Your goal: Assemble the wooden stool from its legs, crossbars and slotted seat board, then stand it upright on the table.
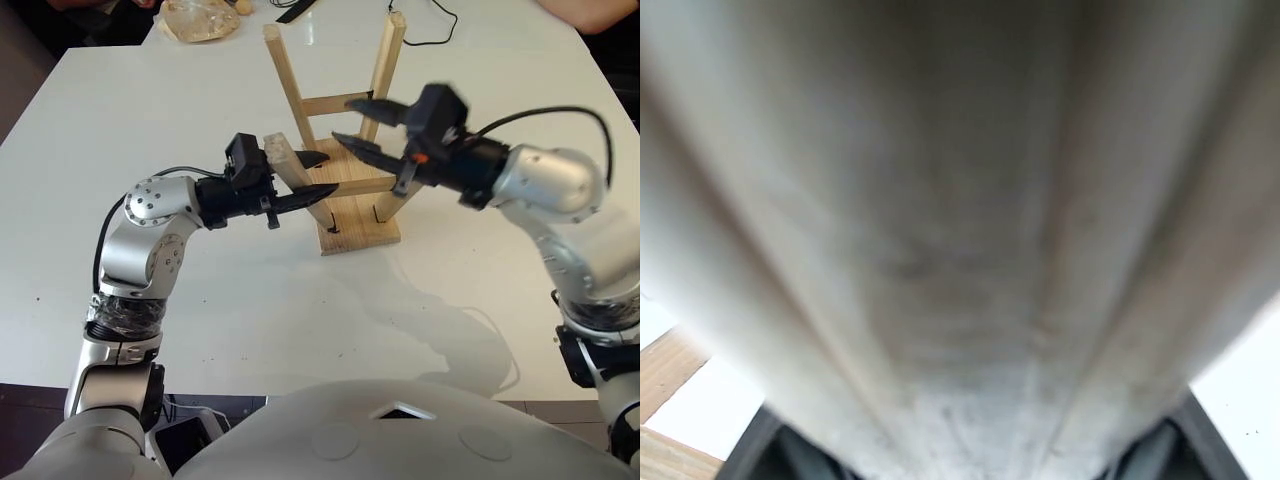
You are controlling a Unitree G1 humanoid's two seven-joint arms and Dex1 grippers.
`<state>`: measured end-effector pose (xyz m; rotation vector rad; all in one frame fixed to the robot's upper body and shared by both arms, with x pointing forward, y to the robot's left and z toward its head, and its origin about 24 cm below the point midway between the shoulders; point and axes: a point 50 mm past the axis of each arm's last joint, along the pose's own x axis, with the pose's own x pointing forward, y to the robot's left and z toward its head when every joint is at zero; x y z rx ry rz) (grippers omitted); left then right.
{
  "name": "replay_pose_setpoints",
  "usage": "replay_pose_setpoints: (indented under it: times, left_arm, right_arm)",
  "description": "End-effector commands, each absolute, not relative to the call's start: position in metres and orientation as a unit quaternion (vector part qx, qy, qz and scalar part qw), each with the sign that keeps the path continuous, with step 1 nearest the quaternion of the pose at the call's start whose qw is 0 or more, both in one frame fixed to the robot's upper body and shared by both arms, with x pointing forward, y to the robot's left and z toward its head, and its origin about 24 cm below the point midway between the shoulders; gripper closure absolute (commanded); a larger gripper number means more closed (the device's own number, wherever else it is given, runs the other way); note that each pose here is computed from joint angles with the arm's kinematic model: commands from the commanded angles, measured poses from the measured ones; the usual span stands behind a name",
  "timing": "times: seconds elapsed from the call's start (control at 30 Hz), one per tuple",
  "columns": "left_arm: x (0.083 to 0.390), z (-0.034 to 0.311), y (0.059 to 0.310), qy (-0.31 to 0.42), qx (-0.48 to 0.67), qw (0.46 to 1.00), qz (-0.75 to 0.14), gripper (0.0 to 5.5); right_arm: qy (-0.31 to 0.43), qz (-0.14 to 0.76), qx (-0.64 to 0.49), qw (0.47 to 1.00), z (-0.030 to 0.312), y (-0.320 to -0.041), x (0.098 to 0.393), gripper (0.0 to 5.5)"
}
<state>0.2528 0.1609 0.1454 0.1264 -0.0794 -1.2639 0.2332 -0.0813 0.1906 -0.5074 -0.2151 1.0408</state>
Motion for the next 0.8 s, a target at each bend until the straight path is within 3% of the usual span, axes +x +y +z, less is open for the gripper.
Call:
replay_pose_setpoints:
  times: [0.03,0.2,0.37,0.4,0.5,0.63,0.7,0.8]
  left_arm:
    - [0.255,0.133,0.167,0.027,0.085,0.819,-0.567,3.47]
    - [0.255,0.129,0.163,0.044,0.091,0.817,-0.568,3.47]
    - [0.254,0.122,0.155,0.076,0.112,0.806,-0.576,3.47]
    - [0.253,0.121,0.153,0.082,0.115,0.802,-0.581,3.47]
    - [0.255,0.113,0.149,0.11,0.133,0.791,-0.587,3.47]
    - [0.259,0.104,0.151,0.132,0.142,0.79,-0.581,3.47]
    - [0.262,0.104,0.154,0.132,0.141,0.795,-0.575,3.47]
    - [0.264,0.105,0.158,0.129,0.134,0.8,-0.571,3.47]
  right_arm:
    - [-0.085,0.477,-0.339,0.806,0.163,-0.084,0.235,4.69]
    - [-0.057,0.479,-0.412,0.773,0.13,-0.081,0.237,5.41]
    - [-0.039,0.495,-0.422,0.759,0.121,-0.08,0.233,5.5]
    - [-0.047,0.497,-0.4,0.768,0.128,-0.079,0.233,5.5]
    - [-0.145,0.496,-0.263,0.815,0.19,-0.078,0.236,5.5]
    - [-0.275,0.427,-0.1,0.856,0.286,-0.118,0.247,5.5]
    - [-0.301,0.396,-0.082,0.863,0.309,-0.144,0.247,5.5]
    - [-0.271,0.329,-0.107,0.898,0.306,-0.18,0.253,5.5]
